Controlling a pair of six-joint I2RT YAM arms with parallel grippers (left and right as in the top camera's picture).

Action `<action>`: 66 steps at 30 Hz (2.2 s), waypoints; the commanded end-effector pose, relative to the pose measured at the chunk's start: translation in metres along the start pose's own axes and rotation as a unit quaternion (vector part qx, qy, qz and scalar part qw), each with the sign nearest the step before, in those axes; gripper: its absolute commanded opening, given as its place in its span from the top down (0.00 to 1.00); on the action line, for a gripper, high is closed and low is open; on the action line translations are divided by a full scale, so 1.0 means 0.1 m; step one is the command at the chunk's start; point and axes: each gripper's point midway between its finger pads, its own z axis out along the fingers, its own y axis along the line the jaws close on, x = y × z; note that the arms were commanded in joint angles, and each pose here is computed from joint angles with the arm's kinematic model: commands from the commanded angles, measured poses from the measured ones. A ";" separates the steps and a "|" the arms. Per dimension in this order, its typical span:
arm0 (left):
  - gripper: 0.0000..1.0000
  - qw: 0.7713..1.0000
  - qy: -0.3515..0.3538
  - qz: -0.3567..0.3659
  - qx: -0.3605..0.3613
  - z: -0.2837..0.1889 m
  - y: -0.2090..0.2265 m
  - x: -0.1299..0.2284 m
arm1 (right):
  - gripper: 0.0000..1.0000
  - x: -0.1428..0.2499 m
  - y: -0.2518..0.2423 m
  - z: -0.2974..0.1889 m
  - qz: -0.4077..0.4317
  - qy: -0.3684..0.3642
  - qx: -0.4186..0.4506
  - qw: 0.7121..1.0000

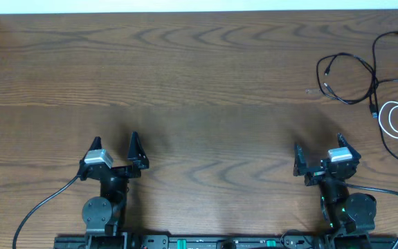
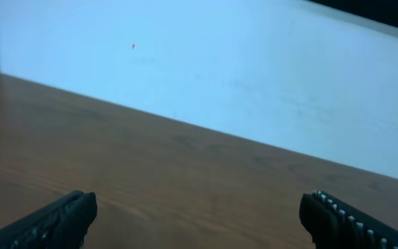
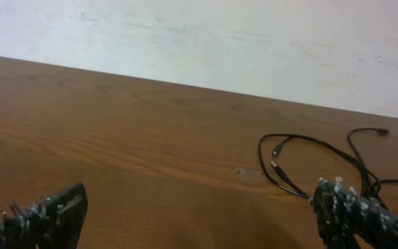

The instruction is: Untangle cables

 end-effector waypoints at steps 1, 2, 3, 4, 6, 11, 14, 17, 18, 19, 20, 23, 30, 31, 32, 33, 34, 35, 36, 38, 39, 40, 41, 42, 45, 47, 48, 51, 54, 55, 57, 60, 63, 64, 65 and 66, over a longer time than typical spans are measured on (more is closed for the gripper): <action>0.02 0.994 -0.029 0.103 0.035 -0.02 -0.13 -0.13 | 0.01 0.00 0.00 0.00 -0.007 0.000 0.002 1.000; 0.02 0.991 -0.029 0.123 0.040 -0.02 -0.15 -0.12 | 0.01 0.00 0.00 0.00 -0.007 0.000 0.002 1.000; 0.02 0.988 -0.029 0.146 0.046 -0.02 -0.17 -0.12 | 0.01 0.00 0.00 0.00 -0.007 0.000 0.002 1.000; 0.02 0.984 -0.026 0.167 0.050 -0.02 -0.18 -0.09 | 0.01 0.00 0.00 0.00 -0.007 0.000 0.002 1.000; 0.02 0.983 0.008 0.180 0.047 -0.02 -0.14 0.07 | 0.01 0.00 0.00 0.00 -0.007 0.000 0.002 1.000; 0.02 0.980 0.081 0.178 0.043 -0.05 -0.06 0.41 | 0.01 0.00 0.00 0.00 -0.007 0.000 0.002 1.000; 0.02 0.980 0.095 0.172 0.041 -0.06 -0.04 0.48 | 0.01 0.00 0.00 0.00 -0.006 0.000 0.002 1.000; 0.02 0.980 0.096 0.167 0.039 -0.06 -0.03 0.48 | 0.01 0.01 0.00 0.00 -0.006 0.000 0.002 1.000; 0.02 0.984 0.097 0.146 0.037 -0.06 -0.03 0.49 | 0.01 0.00 0.00 0.00 -0.007 0.000 0.002 1.000; 0.02 0.986 0.097 0.131 0.035 -0.06 -0.03 0.48 | 0.01 0.00 0.00 0.00 -0.007 0.000 0.002 1.000; 0.02 0.986 0.097 0.131 0.036 -0.06 -0.03 0.48 | 0.01 0.01 0.00 0.00 -0.007 0.000 0.002 1.000; 0.02 0.986 0.097 0.131 0.035 -0.06 -0.03 0.48 | 0.01 0.00 0.00 0.00 -0.007 0.000 0.002 1.000; 0.02 0.986 0.097 0.131 0.035 -0.06 -0.03 0.48 | 0.01 0.00 0.00 0.00 -0.007 0.000 0.002 1.000; 0.02 0.986 0.099 0.131 0.035 -0.06 -0.03 0.49 | 0.01 0.00 0.00 0.00 -0.007 0.000 0.002 1.000; 0.02 0.986 0.099 0.130 0.035 -0.06 -0.03 0.49 | 0.01 0.00 0.00 0.00 -0.006 0.000 0.002 1.000; 0.02 0.986 0.099 0.130 0.035 -0.06 -0.03 0.49 | 0.01 0.00 0.00 0.00 -0.006 0.000 0.002 1.000; 0.02 0.986 0.099 0.131 0.035 -0.06 -0.03 0.49 | 0.01 0.01 0.00 0.00 -0.006 0.000 0.002 1.000; 0.02 0.986 0.099 0.131 0.035 -0.06 -0.03 0.49 | 0.01 0.00 0.00 0.00 -0.007 0.000 0.002 1.000; 0.02 0.986 0.099 0.131 0.035 -0.06 -0.03 0.49 | 0.01 0.00 0.00 0.00 -0.007 0.000 0.002 1.000; 0.02 0.986 0.099 0.131 0.035 -0.06 -0.03 0.49 | 0.01 0.01 0.00 0.00 -0.007 0.000 0.002 1.000; 0.02 0.986 0.099 0.131 0.035 -0.06 -0.03 0.49 | 0.01 0.00 0.00 0.00 -0.007 0.000 0.002 1.000; 0.02 0.986 0.099 0.131 0.035 -0.06 -0.03 0.49 | 0.01 0.00 0.00 0.00 -0.007 0.000 0.002 1.000; 0.02 0.986 0.099 0.131 0.035 -0.06 -0.03 0.49 | 0.01 0.00 0.00 0.00 -0.007 0.000 0.002 1.000; 0.02 0.986 0.099 0.131 0.035 -0.06 -0.03 0.49 | 0.01 0.00 0.00 0.00 -0.007 0.000 0.002 1.000; 0.02 0.986 0.099 0.131 0.035 -0.06 -0.03 0.49 | 0.01 0.00 0.00 0.00 -0.007 0.000 0.002 1.000; 0.02 0.986 0.099 0.131 0.035 -0.06 -0.03 0.49 | 0.01 0.00 0.00 0.00 -0.006 0.000 0.002 1.000; 0.02 0.986 0.099 0.131 0.035 -0.06 -0.03 0.49 | 0.01 0.00 0.00 0.00 -0.007 0.000 0.002 1.000; 0.02 0.986 0.099 0.131 0.035 -0.06 -0.03 0.49 | 0.01 0.00 0.00 0.00 -0.007 0.000 0.002 1.000; 0.02 0.986 0.099 0.131 0.035 -0.06 -0.03 0.49 | 0.01 0.00 0.00 0.00 -0.006 0.000 0.002 1.000; 0.02 0.986 0.099 0.131 0.035 -0.06 -0.03 0.49 | 0.01 0.00 0.00 0.00 -0.007 0.000 0.002 1.000; 0.02 0.986 0.099 0.131 0.035 -0.06 -0.03 0.49 | 0.01 0.00 0.00 0.00 -0.006 0.000 0.002 1.000; 0.02 0.986 0.099 0.131 0.035 -0.06 -0.03 0.49 | 0.01 0.00 0.00 0.00 -0.007 0.000 0.002 1.000; 0.02 0.986 0.099 0.131 0.035 -0.06 -0.03 0.49 | 0.01 0.00 0.00 0.00 -0.007 0.000 0.002 1.000; 0.02 0.986 0.099 0.131 0.035 -0.06 -0.03 0.49 | 0.01 0.01 0.00 0.00 -0.007 0.000 0.002 1.000; 0.02 0.986 0.099 0.131 0.035 -0.06 -0.03 0.49 | 0.01 0.00 0.00 0.00 -0.007 0.000 0.002 1.000; 0.02 0.986 0.099 0.131 0.035 -0.06 -0.03 0.49 | 0.01 0.00 0.00 0.00 -0.007 0.000 0.002 1.000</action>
